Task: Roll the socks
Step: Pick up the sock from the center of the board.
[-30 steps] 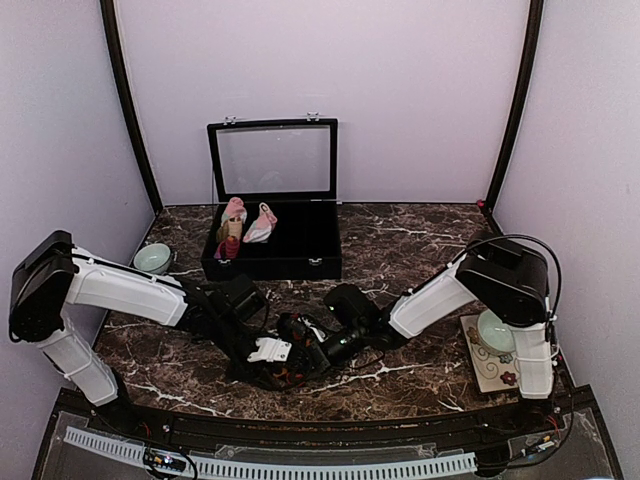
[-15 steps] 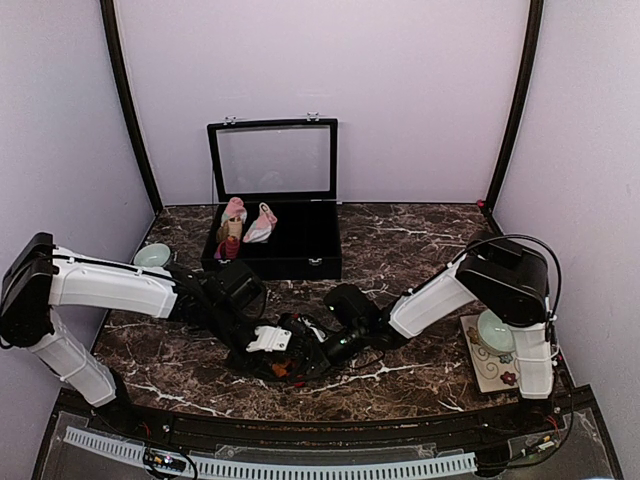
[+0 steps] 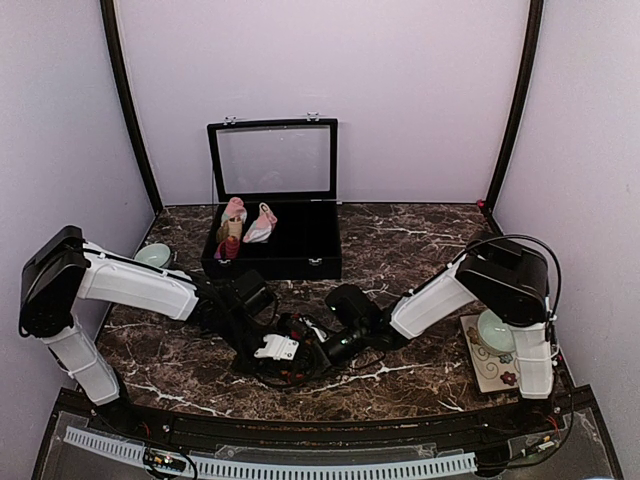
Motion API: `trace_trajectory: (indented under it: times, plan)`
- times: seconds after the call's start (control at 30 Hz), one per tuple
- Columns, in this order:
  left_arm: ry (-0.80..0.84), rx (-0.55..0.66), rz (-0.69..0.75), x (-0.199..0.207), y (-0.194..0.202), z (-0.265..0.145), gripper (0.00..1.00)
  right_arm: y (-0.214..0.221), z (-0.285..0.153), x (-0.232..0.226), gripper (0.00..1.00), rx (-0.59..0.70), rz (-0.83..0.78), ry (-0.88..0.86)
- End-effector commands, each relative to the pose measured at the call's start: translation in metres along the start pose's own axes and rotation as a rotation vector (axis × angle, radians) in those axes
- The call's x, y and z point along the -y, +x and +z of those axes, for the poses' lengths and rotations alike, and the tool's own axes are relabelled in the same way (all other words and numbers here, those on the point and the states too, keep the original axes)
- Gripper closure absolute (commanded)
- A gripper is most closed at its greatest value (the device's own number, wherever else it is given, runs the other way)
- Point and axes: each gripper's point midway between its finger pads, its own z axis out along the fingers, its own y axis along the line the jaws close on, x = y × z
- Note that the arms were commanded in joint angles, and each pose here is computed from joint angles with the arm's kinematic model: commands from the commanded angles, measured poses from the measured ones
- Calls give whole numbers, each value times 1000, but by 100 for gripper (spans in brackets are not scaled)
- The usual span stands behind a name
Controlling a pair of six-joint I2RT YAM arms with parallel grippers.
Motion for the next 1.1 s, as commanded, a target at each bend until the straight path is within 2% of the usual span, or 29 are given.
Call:
trace_trajectory:
  times: [0.0,0.17,0.2,0.4,0.53,0.6,0.67,0.73,0.77,0.8,0.83,0.9,1.0,1.03,1.07]
  plan:
    - [-1,-37,21,2,2,-2,95,76,-5,98,95,-145,308,299]
    - [67,-65,-20,11,8,3,100,60,-17,93,67,-76,227,356]
    - [88,-79,-37,13,10,6,100,56,-22,93,65,-54,203,381]
    - [203,-91,-176,16,18,12,100,46,-61,91,62,112,107,505]
    - [247,-78,-249,14,20,9,100,50,-84,86,55,206,70,543]
    - [281,-61,-287,13,19,7,99,48,-97,80,55,255,30,582]
    - [309,-61,-325,12,18,7,98,38,-117,71,56,340,-46,660]
    - [344,-51,-369,11,16,7,97,22,-143,42,58,489,-190,743]
    - [363,-37,-397,10,14,6,97,18,-156,23,54,567,-272,792]
    - [386,-23,-428,10,11,4,97,14,-171,6,12,644,-337,820]
    - [411,-9,-461,9,9,3,96,10,-185,-6,2,714,-378,830]
    - [447,4,-513,7,8,2,96,4,-219,-13,1,871,-371,872]
    - [494,31,-564,6,4,2,96,7,-262,8,1,1034,-226,998]
    - [505,37,-575,6,3,2,96,5,-263,8,1,1045,-225,982]
    - [514,42,-586,5,3,2,95,1,-253,0,1,1012,-300,926]
